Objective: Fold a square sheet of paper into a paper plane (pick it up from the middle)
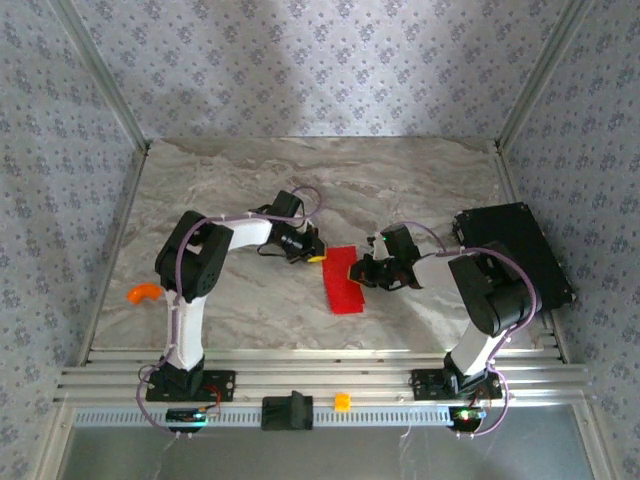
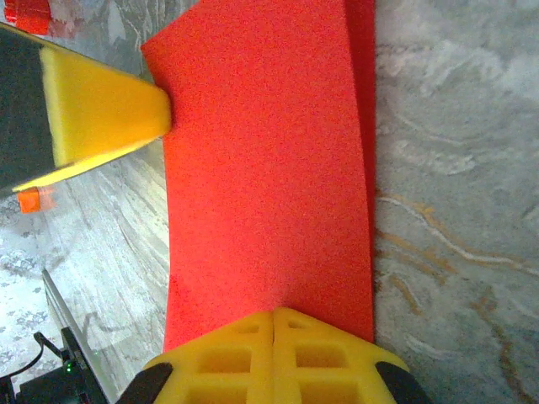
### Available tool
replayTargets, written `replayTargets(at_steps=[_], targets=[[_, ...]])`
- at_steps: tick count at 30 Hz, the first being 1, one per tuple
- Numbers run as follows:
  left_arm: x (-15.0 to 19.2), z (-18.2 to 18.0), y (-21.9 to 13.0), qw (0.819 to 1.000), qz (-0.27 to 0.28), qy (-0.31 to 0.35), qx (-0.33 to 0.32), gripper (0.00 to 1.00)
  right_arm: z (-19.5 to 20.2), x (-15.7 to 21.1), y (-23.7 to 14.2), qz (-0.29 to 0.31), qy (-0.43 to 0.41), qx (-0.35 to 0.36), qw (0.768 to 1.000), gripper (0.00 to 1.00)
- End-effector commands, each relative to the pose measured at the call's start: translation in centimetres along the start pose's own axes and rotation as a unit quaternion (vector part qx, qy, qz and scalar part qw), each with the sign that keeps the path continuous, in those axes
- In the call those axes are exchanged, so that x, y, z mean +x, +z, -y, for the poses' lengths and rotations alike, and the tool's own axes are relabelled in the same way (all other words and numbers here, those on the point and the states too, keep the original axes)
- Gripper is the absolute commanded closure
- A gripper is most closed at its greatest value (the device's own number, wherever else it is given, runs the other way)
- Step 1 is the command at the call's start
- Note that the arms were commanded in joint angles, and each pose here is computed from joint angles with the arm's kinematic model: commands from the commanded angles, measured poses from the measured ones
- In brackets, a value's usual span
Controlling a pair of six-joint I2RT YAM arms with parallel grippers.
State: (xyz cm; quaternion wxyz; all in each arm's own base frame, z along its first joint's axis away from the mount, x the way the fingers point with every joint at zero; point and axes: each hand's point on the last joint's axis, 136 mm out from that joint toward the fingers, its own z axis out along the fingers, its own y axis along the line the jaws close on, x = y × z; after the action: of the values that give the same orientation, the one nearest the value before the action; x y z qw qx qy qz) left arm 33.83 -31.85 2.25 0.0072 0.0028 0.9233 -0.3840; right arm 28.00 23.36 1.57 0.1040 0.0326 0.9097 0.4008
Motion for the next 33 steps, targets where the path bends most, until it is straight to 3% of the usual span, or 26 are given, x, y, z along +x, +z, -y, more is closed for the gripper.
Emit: replayTargets(at_steps=[1,12,20,28,33], targets=[[-3.0,-0.8,-0.6,0.998,0.054,-0.018,-0.019,1.00,7.9,4.9,0.1,-0.052,0.075,0.140,0.986,1.00],[-4.4,0.8,-1.6,0.996,0.082,-0.028,-0.021,1.00,7.8,4.8,0.1,-0.050,0.076,0.138,0.986,1.00],[-2.5,3.0,-3.2,0.995,0.090,0.009,-0.031,1.00,7.6,4.4,0.2,-0.039,0.082,0.134,0.987,1.00],[3.7,6.3,-2.0,0.999,0.011,0.036,0.037,1.00,7.4,4.0,0.6,-0.018,0.094,0.129,0.987,1.00],[6.0,5.9,-0.7,0.998,-0.025,0.033,0.037,1.00,7.5,3.9,0.6,-0.018,0.094,0.131,0.987,1.00]])
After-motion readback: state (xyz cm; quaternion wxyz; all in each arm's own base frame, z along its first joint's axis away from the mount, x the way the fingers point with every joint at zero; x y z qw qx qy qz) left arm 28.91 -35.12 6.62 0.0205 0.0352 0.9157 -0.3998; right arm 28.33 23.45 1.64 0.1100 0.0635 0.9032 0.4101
